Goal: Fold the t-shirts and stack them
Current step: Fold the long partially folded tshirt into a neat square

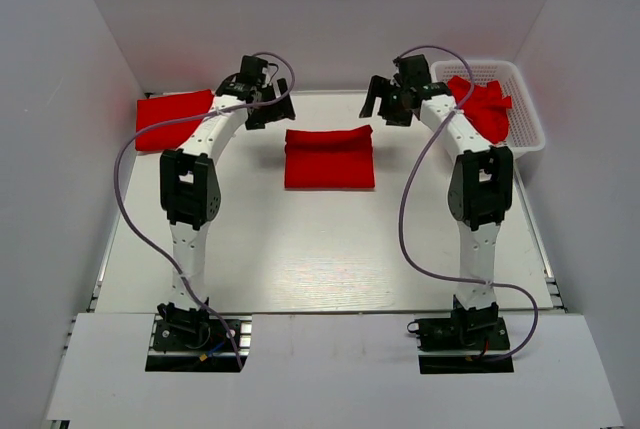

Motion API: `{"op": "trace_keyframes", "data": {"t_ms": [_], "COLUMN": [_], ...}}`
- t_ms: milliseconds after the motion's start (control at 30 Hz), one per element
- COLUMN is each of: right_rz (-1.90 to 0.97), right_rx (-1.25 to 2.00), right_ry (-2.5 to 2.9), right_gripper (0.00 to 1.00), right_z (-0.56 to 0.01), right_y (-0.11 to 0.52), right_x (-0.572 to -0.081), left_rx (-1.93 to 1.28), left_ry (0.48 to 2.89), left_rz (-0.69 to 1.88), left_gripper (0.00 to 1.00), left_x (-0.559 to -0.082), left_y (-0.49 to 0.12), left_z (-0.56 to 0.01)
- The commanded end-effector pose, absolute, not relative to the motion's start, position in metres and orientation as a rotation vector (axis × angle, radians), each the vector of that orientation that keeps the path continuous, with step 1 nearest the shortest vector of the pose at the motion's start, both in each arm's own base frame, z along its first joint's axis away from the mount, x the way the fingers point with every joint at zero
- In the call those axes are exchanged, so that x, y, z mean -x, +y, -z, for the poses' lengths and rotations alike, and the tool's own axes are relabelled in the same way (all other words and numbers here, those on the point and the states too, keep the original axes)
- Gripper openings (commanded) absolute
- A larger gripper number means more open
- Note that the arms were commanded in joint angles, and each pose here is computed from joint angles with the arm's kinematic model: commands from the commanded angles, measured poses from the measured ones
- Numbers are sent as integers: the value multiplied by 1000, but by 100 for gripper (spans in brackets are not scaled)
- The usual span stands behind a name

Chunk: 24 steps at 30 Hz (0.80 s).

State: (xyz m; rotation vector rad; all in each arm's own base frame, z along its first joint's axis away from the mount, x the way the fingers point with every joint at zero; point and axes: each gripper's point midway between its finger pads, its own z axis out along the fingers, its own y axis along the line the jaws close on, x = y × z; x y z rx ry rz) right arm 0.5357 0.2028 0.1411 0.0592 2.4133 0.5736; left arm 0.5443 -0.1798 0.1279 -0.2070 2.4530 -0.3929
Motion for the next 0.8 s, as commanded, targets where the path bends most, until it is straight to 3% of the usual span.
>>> {"op": "trace_keyframes", "data": {"t_ms": [0,267,300,467,600,633,767], "right_rz": [-549,-612,-628,-734,-769,-774,-797], "right_rx": [30,419,449,611,679,693,657], "right_ry": [2314,2366,2350,2376,2341,2366,2289], "right_gripper": [90,90,90,90,90,90,90], "right_z": [-187,-167,-168,-136,-129,-108,-113], "right_y": [198,239,246,290,321,330,349], "right_x": [-522,-445,-441,-416,-427,-429,-462], "left_rx": [163,97,115,132,188,202,200], "left_ry": [2313,2438,2487,2474,2499,2480,2512], "left_rz": [363,281,255,307,301,313,328], "left_gripper": [100,100,100,100,100,100,100], "left_x": [-536,-462,-444,-388,-341,-333,-313], "left_y": [-164,-148,-141,-131,-117,-115,-113], "left_z": [-203,-184,-162,-156,-141,-146,-137]}}
